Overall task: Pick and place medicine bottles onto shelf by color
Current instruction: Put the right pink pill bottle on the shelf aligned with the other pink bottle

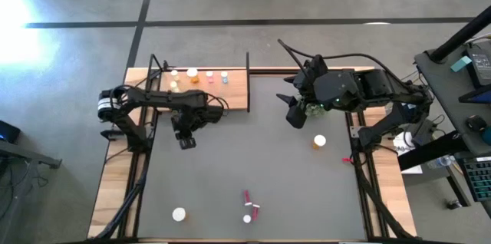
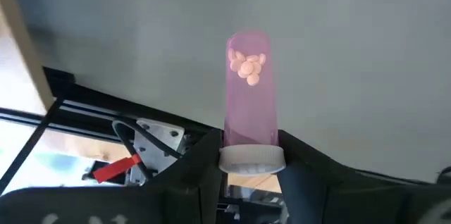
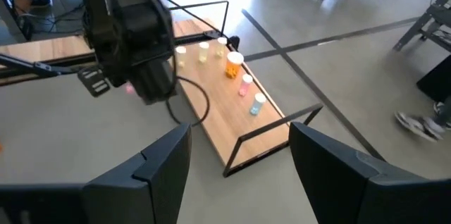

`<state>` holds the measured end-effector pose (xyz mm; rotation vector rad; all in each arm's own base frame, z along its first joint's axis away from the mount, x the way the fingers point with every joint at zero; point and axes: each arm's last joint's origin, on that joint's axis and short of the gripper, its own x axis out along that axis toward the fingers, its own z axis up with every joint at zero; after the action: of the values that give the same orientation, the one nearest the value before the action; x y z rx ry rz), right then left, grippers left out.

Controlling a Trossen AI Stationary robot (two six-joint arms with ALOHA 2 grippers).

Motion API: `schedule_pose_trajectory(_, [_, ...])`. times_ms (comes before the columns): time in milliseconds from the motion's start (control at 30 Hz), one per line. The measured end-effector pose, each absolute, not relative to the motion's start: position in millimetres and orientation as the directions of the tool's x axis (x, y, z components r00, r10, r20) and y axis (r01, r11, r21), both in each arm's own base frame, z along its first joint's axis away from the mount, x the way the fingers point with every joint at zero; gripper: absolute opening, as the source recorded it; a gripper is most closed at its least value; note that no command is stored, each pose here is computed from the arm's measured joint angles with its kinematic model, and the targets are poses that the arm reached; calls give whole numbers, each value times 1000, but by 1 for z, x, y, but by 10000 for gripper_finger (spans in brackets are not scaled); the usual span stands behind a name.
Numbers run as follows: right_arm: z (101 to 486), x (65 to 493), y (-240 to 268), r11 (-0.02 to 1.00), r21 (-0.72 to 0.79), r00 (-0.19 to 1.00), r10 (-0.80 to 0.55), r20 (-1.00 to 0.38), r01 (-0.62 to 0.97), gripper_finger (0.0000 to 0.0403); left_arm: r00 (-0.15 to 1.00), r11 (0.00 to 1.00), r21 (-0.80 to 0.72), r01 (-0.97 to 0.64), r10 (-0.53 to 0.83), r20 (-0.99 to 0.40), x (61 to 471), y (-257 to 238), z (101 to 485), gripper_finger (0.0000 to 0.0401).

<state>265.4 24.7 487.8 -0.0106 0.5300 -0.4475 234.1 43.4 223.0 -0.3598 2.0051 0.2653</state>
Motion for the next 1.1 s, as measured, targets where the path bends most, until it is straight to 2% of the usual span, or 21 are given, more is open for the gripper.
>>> schedule_pose_trajectory(433, [488,265,25,904,-122,769,-415,-486,410,228,-528,942,78,-325,-112,-842,235,24,188,103])
schedule_pose_trajectory(767, [488,265,25,902,-108,769,-415,-486,418,228,-432,933,64,-353,-102,-896,247,25,178,103])
schedule_pose_trajectory(1100, [488,265,25,902,-108,769,-414,-487,418,228,-386,924,61,-377,-97,-917,251,25,176,103])
